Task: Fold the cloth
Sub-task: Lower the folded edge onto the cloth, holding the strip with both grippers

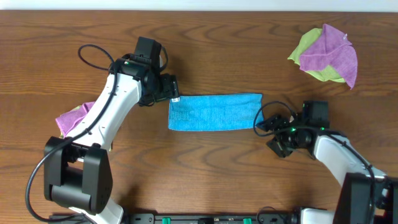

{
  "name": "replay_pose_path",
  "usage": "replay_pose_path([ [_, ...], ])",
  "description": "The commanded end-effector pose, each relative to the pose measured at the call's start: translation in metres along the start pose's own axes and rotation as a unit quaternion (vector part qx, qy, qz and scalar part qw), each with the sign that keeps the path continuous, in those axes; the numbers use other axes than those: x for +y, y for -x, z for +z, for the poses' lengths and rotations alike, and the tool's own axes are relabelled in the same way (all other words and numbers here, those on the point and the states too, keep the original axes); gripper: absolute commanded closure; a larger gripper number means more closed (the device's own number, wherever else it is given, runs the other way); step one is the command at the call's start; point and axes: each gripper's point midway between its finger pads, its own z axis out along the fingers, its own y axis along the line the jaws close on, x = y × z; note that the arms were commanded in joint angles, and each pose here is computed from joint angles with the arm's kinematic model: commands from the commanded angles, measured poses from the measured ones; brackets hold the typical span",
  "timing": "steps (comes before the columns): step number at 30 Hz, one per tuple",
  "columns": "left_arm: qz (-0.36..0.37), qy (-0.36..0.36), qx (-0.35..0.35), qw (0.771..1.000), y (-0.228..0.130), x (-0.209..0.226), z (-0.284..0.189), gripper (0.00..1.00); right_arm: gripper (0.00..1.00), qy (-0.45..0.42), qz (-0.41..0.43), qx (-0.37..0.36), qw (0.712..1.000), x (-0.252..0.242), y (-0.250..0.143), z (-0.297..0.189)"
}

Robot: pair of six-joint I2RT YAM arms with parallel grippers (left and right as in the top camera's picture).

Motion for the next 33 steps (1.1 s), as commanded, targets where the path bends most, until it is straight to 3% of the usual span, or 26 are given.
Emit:
replay_pose_path([
  [1, 0.033, -0.017, -0.016, 0.999, 0.004, -0.017, -0.010, 0.26, 0.25, 0.010, 0.015, 0.006, 1.000, -0.002, -0.003, 0.002],
  [17, 0.108, -0.036, -0.050, 0.992, 0.013, -0.041, -0.009, 0.27, 0.32, 0.032, -0.009, -0.052, 0.998, 0.017, 0.022, 0.012],
  [20, 0.109, -0.038, -0.055, 0.992, 0.015, -0.043, -0.008, 0.41, 0.35, 0.036, -0.006, -0.048, 0.998, 0.020, 0.021, 0.021],
  [27, 0.106, -0.035, -0.042, 0.993, 0.013, -0.040, 0.002, 0.88, 0.37, 0.027, -0.012, -0.040, 0.999, 0.020, 0.015, 0.036],
  [29, 0.103, -0.033, -0.038, 0.993, 0.012, -0.039, 0.006, 0.94, 0.37, 0.024, -0.011, -0.043, 0.999, 0.019, 0.015, 0.037],
  [33, 0.100, -0.028, -0.023, 0.994, 0.008, -0.038, 0.019, 0.94, 0.38, 0.020, -0.012, -0.048, 0.999, 0.018, 0.016, 0.037],
])
